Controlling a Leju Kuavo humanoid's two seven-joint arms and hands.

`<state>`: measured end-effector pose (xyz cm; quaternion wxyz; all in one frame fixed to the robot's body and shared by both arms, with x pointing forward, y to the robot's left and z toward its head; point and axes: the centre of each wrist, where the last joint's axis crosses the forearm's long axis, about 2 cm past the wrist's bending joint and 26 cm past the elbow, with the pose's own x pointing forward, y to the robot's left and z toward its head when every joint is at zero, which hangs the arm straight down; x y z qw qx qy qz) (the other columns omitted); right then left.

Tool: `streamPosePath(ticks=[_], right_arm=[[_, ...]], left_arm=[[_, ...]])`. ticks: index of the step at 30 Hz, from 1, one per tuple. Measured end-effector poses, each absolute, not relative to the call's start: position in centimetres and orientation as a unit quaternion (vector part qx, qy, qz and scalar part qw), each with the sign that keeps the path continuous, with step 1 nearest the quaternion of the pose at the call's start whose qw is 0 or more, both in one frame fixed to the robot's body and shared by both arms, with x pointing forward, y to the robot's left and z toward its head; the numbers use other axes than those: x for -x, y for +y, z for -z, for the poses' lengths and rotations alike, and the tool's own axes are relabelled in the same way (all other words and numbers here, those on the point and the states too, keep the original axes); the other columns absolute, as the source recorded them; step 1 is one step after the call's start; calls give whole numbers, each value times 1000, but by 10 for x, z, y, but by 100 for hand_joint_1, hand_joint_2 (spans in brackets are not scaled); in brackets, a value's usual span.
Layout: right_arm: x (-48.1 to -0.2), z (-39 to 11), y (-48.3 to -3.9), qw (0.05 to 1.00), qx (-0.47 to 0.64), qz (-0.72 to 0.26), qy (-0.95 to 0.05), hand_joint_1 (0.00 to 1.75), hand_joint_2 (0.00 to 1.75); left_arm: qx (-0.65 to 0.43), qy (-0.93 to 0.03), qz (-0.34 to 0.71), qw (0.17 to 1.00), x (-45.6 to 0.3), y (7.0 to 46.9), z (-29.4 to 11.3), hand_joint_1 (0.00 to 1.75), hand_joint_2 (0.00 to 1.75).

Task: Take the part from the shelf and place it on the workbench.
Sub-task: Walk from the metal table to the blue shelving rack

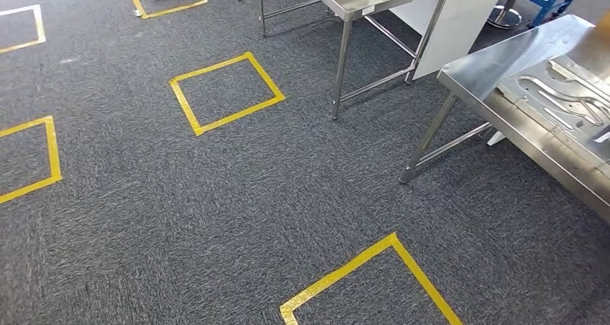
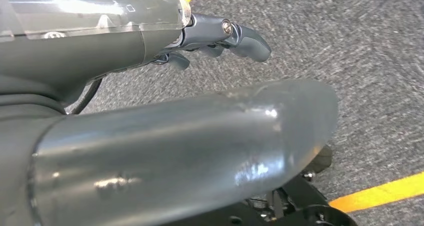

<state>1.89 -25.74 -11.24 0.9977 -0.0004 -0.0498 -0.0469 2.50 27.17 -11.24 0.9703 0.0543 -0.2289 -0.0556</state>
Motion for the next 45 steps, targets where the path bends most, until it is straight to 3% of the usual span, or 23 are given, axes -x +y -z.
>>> streamPosePath(ticks=[45], right_arm=[[-16,113,-264,997,10,41,-64,0,0]], left_arm=[[-51,-230,56,970,-26,268,112,0,0]])
